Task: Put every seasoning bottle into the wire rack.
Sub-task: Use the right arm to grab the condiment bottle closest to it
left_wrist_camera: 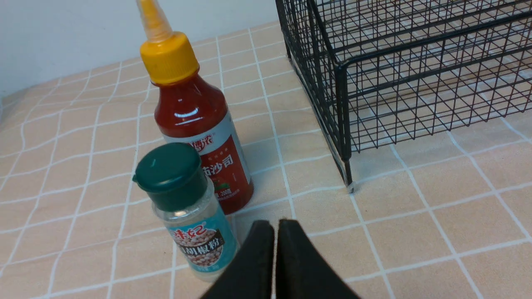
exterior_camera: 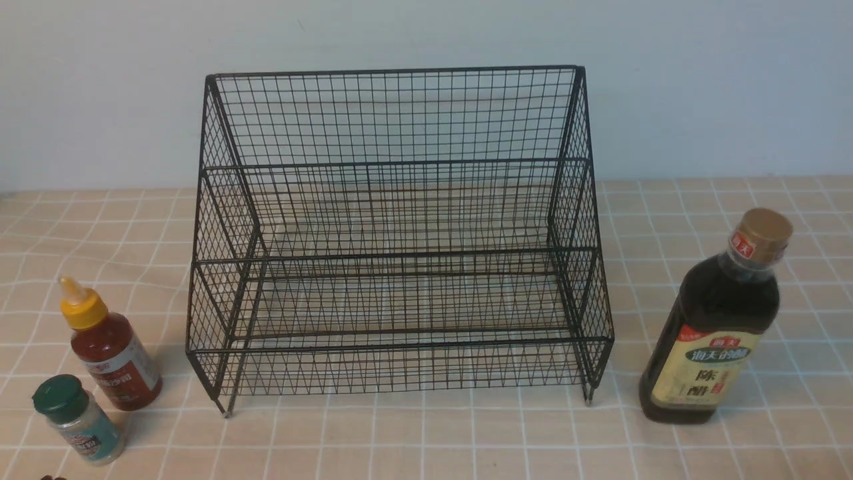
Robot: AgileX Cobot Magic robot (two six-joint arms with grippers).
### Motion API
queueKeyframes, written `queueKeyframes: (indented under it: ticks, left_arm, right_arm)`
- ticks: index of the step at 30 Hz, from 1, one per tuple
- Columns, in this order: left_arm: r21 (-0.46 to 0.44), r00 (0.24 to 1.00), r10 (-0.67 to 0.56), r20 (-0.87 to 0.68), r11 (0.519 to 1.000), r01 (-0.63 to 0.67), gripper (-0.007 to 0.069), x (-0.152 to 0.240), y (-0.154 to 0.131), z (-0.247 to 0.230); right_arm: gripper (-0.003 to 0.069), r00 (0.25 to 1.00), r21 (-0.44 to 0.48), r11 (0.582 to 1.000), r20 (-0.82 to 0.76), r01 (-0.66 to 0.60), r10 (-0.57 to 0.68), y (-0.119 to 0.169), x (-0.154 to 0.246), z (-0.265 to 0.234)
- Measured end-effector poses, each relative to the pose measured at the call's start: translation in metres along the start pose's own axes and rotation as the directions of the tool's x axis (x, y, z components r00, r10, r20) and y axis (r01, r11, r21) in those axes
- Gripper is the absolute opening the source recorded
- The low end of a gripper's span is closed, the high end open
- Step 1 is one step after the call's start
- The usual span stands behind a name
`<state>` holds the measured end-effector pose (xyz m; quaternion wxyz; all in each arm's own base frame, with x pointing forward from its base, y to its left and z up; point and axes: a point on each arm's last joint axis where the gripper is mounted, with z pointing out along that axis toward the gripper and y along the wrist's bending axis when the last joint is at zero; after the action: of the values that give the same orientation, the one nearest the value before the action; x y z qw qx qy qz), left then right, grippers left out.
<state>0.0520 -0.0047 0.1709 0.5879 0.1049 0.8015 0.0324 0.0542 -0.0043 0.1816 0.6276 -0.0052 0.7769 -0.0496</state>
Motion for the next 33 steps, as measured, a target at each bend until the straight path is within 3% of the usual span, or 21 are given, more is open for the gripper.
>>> queueKeyframes:
  ticks: [28,30,33]
  left_arm:
    - [0.0,1.0,0.0,0.0,1.0,0.0,-0.0007,0.0,0.0,0.0]
    - [0.0,1.0,0.0,0.0,1.0,0.0,-0.0007,0.0,0.0,0.0]
    - [0.0,1.0,0.0,0.0,1.0,0.0,-0.0007,0.0,0.0,0.0]
  right_arm:
    - [-0.0015,1.0,0.0,1.0,0.008,-0.002,0.002,0.0,-0.001,0.0]
    - [-0.0015,0.999,-0.004,1.0,0.038,-0.022,0.022,0.0,-0.002,0.001]
    - [-0.0015,0.972,-0.032,0.987,0.171,-0.156,0.159,0.001,-0.013,0.0]
